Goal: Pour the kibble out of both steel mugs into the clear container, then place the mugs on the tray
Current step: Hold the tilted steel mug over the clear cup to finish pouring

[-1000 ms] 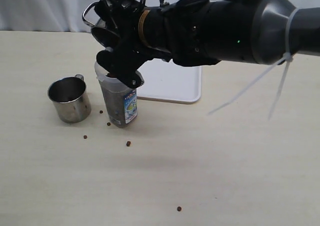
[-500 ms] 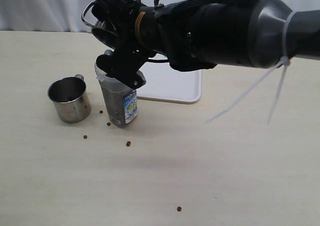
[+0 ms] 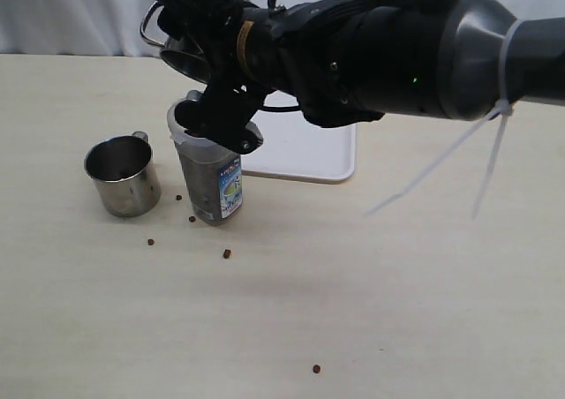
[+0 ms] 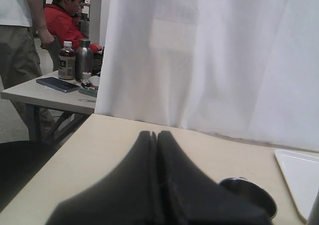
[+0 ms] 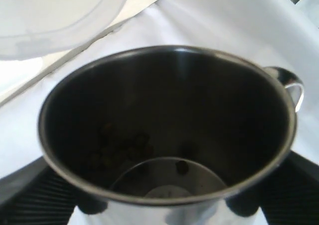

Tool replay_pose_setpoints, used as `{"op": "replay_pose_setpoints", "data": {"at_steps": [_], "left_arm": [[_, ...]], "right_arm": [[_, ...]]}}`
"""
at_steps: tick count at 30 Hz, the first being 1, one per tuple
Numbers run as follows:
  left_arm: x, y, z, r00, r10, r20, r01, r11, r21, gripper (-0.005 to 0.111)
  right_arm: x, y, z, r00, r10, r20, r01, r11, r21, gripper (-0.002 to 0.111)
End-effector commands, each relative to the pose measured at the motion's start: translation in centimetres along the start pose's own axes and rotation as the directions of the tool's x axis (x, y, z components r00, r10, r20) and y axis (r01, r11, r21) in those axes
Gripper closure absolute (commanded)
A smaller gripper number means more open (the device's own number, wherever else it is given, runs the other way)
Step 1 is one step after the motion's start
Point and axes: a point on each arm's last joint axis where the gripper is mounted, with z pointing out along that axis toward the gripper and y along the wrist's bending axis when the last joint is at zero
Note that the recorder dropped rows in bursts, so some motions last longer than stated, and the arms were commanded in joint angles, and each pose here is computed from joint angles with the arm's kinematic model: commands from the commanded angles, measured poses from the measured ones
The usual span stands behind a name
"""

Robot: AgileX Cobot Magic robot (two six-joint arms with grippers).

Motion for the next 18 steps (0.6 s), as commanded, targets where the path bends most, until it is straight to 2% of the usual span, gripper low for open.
{"op": "replay_pose_setpoints", "data": {"at_steps": [1, 18], "left_arm": [[0.03, 0.0, -0.02, 1.0, -0.001, 0.005, 0.001, 1.0, 0.001, 0.107], [0.03, 0.0, -0.02, 1.0, -0.001, 0.005, 0.001, 1.0, 0.001, 0.107]], "right_arm": [[0.43, -0.61, -0.34, 1.0, -0.007, -0.006, 0.007, 1.0, 0.027, 0.103], [0.57, -0.72, -0.35, 0.997, -0.071, -0.025, 0.072, 0.997, 0.037, 0.103]]}}
